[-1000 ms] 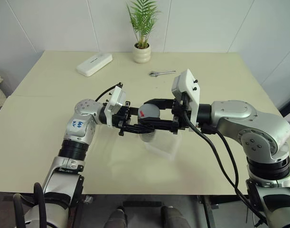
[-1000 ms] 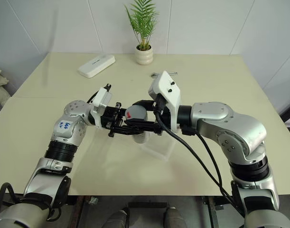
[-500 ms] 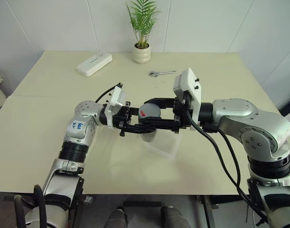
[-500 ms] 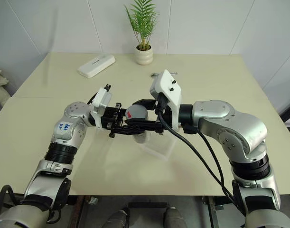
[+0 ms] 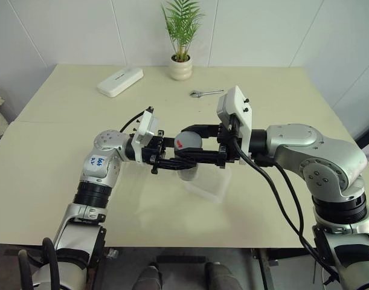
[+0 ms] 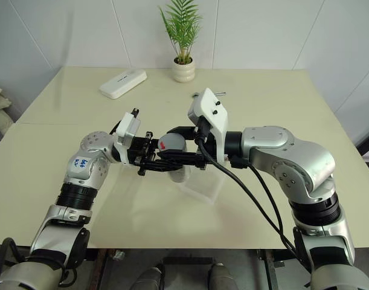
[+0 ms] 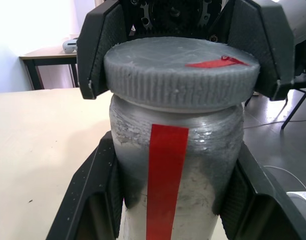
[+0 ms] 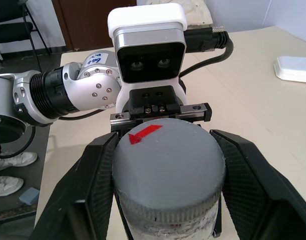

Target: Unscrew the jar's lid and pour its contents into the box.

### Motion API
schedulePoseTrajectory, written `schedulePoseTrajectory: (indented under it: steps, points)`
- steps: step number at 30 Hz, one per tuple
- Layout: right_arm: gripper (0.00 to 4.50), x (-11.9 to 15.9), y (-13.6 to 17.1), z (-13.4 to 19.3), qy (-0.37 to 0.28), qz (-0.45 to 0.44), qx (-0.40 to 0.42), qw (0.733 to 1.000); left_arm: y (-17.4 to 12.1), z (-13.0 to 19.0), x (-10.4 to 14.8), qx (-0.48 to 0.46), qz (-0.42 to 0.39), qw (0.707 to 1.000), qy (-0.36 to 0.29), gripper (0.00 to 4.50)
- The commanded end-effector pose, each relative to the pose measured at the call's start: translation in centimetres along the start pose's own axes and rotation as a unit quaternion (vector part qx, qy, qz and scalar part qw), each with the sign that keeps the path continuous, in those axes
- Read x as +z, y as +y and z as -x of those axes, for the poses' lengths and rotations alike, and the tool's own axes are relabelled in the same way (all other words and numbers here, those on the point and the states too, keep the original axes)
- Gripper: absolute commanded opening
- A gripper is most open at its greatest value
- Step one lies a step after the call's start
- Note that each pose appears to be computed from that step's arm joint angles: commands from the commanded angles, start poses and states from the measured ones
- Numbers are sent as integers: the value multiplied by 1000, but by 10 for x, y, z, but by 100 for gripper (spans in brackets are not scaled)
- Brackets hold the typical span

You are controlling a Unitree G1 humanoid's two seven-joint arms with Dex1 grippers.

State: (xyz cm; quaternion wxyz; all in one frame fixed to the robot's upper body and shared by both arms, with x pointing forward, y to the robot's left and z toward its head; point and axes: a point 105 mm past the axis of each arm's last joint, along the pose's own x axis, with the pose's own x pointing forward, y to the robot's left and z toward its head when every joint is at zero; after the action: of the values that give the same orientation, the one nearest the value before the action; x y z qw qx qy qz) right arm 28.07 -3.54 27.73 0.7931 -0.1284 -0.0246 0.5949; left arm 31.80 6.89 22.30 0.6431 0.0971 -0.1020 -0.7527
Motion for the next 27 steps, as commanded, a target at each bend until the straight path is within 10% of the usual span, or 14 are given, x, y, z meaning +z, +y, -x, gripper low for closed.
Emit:
schedulePoseTrajectory:
  steps: [1, 27]
  points:
    - [255, 57, -31, 29, -84, 101, -111, 985, -18, -6, -26, -52, 37, 997, 33, 198]
    - [255, 74, -49, 33, -107, 116, -139, 978, -24, -9, -34, -58, 40, 997, 40, 198]
